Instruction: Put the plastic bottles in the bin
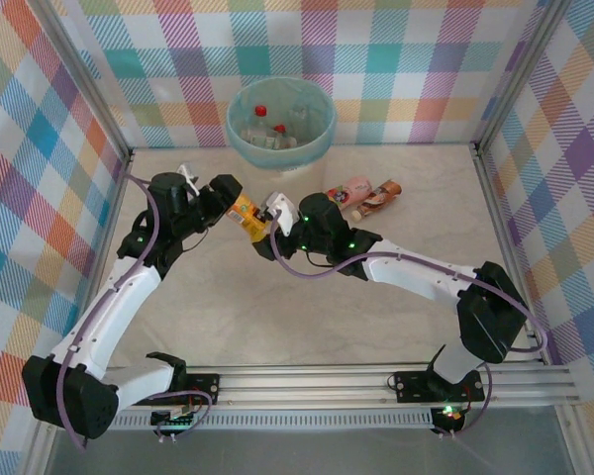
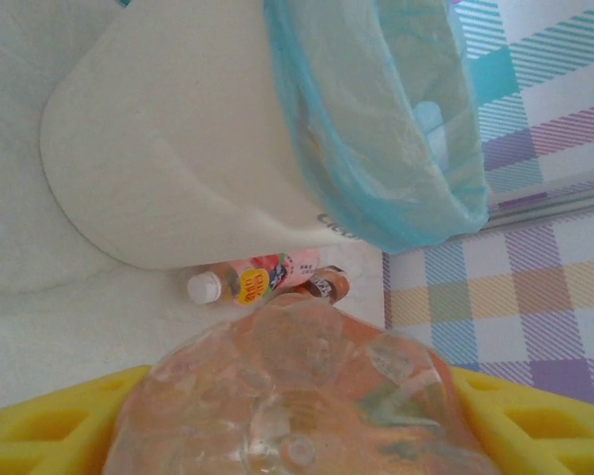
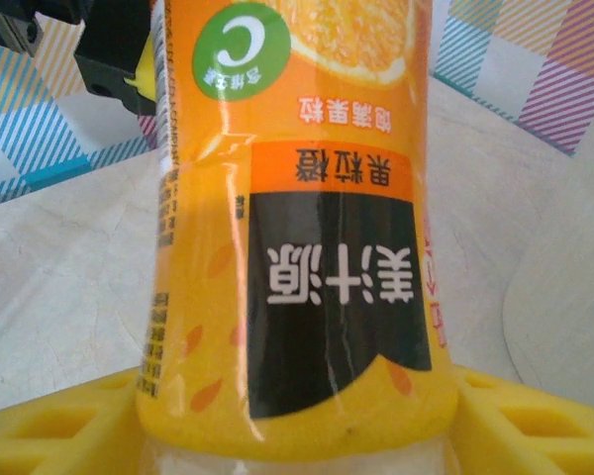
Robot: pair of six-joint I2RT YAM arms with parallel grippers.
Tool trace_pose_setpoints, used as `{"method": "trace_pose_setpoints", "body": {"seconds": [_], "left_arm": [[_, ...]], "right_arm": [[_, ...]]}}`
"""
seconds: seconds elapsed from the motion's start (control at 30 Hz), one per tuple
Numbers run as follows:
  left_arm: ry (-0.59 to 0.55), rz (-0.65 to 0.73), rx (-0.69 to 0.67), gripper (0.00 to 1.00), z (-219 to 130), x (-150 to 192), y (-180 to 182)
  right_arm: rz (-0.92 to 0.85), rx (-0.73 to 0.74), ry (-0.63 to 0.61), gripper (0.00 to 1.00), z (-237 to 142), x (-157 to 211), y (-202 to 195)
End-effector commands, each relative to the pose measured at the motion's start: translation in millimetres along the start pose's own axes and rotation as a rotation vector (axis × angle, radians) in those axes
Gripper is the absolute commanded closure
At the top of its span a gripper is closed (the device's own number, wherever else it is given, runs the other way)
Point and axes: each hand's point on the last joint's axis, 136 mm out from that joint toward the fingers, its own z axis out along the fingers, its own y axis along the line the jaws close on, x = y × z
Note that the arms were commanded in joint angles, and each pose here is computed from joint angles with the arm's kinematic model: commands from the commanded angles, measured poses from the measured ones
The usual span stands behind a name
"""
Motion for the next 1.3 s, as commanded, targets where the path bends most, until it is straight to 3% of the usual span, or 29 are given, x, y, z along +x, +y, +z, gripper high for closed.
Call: {"method": "trace_pose_setpoints", "body": {"seconds": [0.0,0.23,0.5,0.7,0.93,1.27], "left_arm": [[-0.074,0.066,0.004,0.42,-14,-23,-21],[-0.233,0.219,-0.026,0.42,-27,-82,-69],[-0.363,0.48,0.008,0.4,8,-151,-162],[-0.392,0.737,-0.052,0.4,68,-150,-205],[-0.343,0.783,-0.08,0.4,144,-132,-191],[-0.277,0.911,-0.293,0.38,193,-117,-132]], "right_arm": [[-0.02,0.033,-0.12,0.28,-19,-45,-4],[-0.029,0.158,-0.174,0.0,-61,-89,-19],[-0.107,0.37,-0.229,0.0,-122,-112,-65],[-0.031,0.419,-0.189,0.01,-137,-106,-104],[-0.046,0.42,-0.11,0.01,-138,-94,-120],[0.001,0.424,-0.08,0.0,-136,-76,-137]]}}
